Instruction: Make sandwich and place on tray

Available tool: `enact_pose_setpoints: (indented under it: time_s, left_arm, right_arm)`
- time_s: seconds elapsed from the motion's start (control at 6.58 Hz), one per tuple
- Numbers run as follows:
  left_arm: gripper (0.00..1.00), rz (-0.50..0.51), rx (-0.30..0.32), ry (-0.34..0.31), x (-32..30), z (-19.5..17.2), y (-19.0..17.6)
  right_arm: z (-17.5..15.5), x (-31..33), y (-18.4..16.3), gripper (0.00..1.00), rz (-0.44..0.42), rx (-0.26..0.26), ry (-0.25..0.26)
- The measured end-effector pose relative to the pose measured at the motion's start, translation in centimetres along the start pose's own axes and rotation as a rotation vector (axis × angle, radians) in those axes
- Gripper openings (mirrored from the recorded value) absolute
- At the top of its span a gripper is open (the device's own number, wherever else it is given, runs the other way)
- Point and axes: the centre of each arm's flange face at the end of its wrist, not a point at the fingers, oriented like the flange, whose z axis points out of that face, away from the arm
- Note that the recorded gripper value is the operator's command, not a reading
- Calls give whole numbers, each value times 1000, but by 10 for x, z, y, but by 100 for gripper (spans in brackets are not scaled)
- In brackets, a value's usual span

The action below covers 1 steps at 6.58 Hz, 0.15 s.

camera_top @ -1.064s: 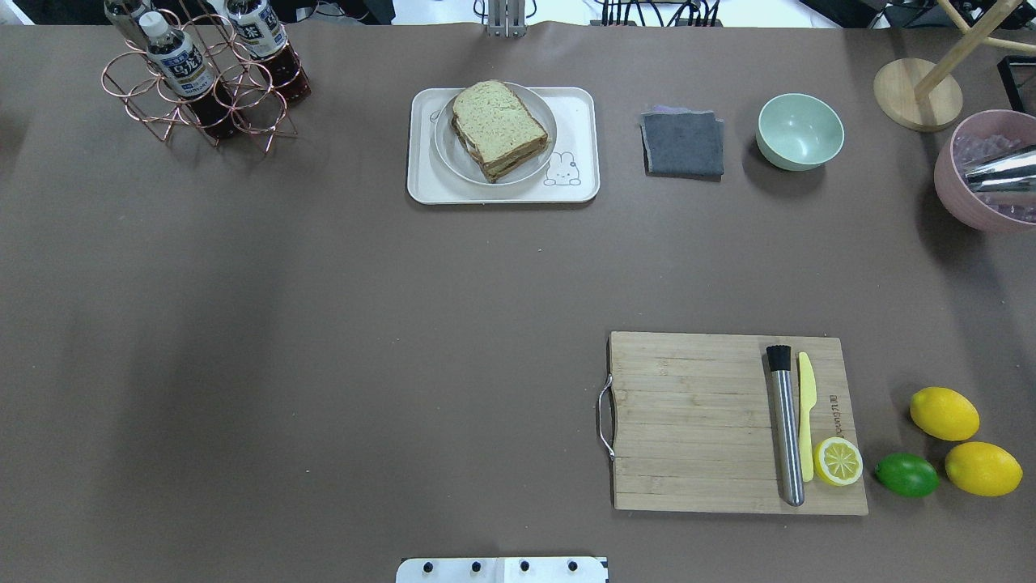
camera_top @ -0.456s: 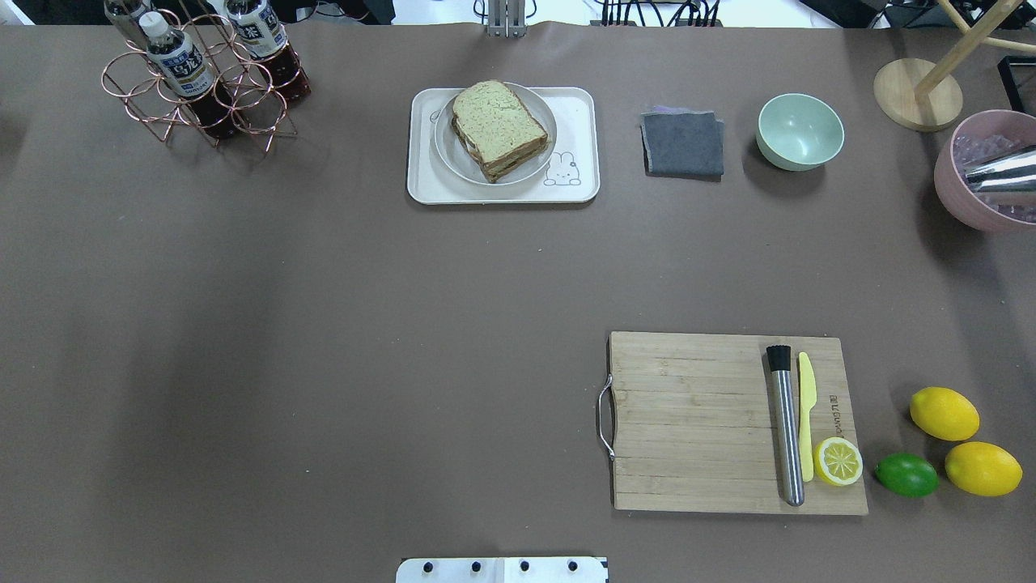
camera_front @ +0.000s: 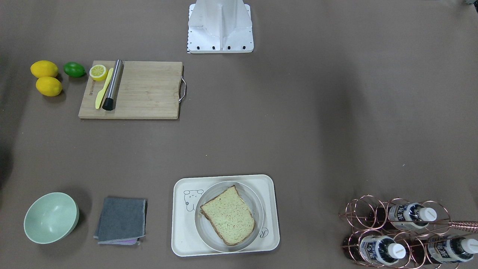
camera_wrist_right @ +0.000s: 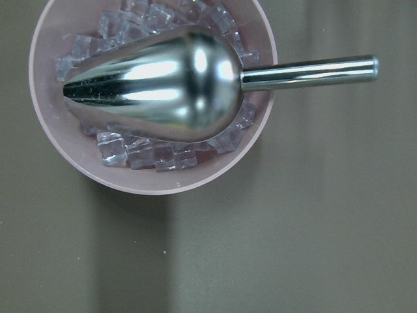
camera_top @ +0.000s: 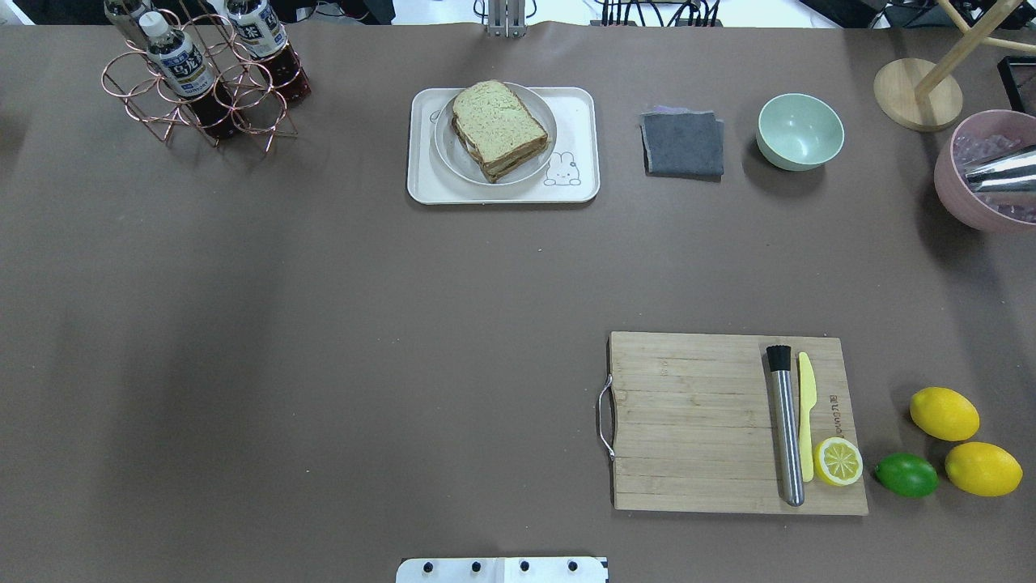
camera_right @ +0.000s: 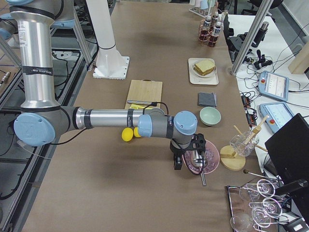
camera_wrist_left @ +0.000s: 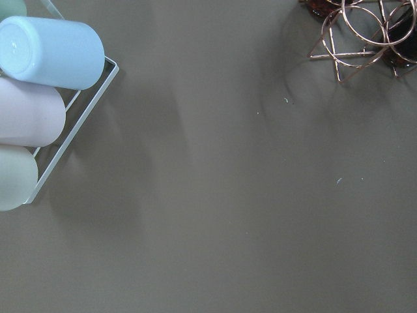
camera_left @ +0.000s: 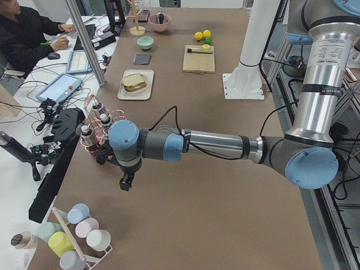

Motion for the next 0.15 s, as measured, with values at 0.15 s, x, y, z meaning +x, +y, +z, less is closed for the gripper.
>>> enact_pose_setpoints:
  time_s: [0.15]
  left_arm:
    - [98,-4,-5,0,-2,2,2]
  right_arm:
    - [-2,2,1,100,1,1,37]
